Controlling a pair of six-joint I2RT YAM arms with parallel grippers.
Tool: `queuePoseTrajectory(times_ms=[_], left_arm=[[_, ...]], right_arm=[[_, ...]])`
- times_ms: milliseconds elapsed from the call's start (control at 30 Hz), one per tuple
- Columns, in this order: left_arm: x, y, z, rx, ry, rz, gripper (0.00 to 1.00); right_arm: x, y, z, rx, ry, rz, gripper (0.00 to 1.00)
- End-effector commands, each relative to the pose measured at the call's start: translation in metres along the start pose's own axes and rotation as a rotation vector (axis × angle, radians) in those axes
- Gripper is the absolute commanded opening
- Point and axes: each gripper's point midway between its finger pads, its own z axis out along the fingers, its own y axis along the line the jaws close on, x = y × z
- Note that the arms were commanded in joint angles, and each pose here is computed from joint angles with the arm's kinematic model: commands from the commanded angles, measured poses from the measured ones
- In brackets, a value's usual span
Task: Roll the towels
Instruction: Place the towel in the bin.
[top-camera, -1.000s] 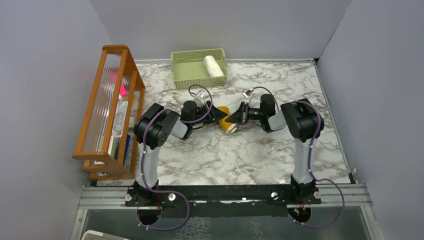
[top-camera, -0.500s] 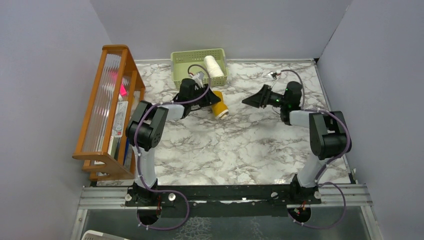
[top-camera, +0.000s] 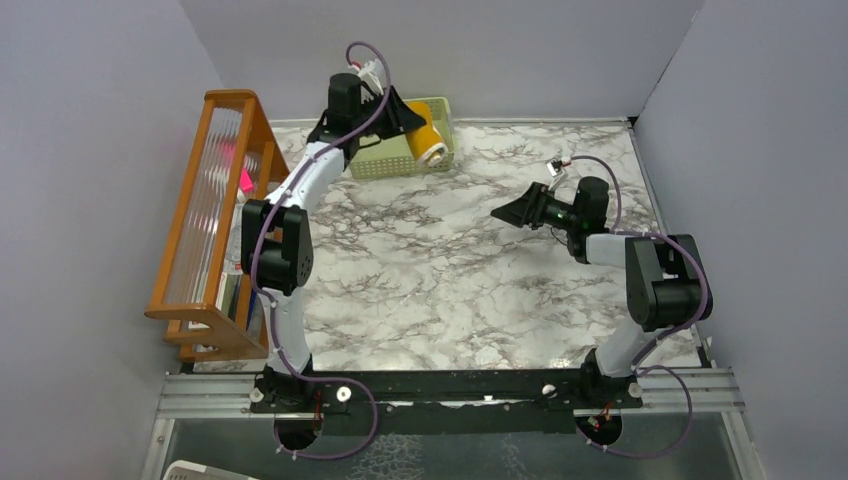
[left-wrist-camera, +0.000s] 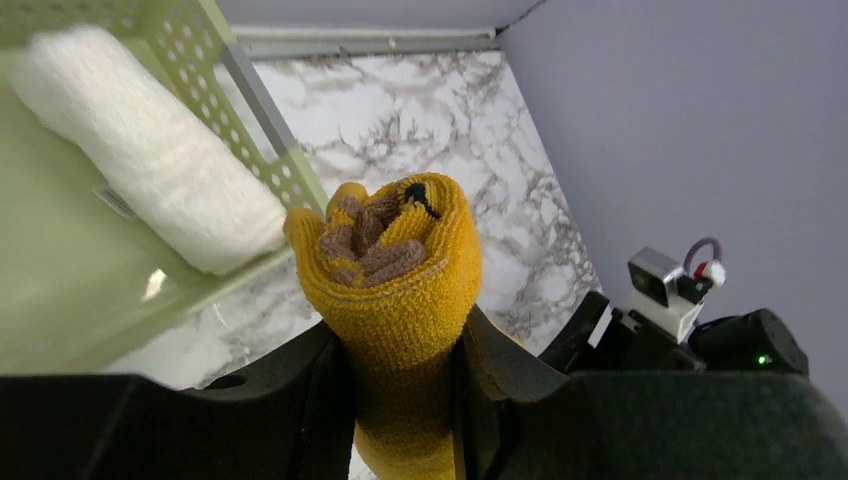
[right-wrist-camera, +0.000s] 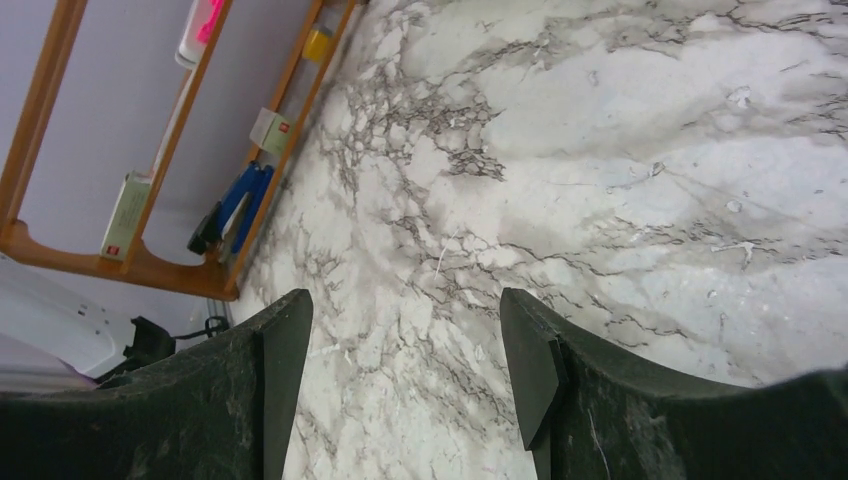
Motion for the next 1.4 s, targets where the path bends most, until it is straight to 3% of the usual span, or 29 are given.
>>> queuePoseTrajectory(times_ms=[0,267,300,333,400,667,1100,1367], left_arm=[[-0.022,0.04,-0.009,-0.016,0.063,-0.073,0.05],[-0.048,0.101,0.025,0.013,0.071,-0.1,0.05],[-0.045,0.122,0.032,0.017,0.074,0.137,0.53],[-0.042,0.128,0.037,0.011,0.074,0.055,0.07],[-0.036,0.146,0.047,-0.01,0.074,0.03,0.01],[-0.022,0.193,0.065,-0.101,0.043,0.023,0.05],[-0.023,0.209,0.101,-0.054,-0.07,-0.022,0.12],[0.001,0.204,0.125,-0.029,-0.072,-0.053,0.31]], right_arm=[[-0.027,0.005,-0.001,0.026,-0.118,-0.081,0.69],[-0.022,0.005,0.0,0.013,-0.104,-0.076,0.69],[-0.023,0.006,0.0,0.008,-0.1,-0.077,0.69],[-0.022,0.006,0.0,0.005,-0.094,-0.078,0.69],[-0.021,0.005,0.0,0.009,-0.084,-0.086,0.69],[-0.015,0.0,0.0,0.02,-0.055,-0.091,0.69],[-0.009,-0.004,0.002,0.019,-0.029,-0.079,0.69],[-0.005,-0.006,0.005,0.01,-0.015,-0.06,0.69]])
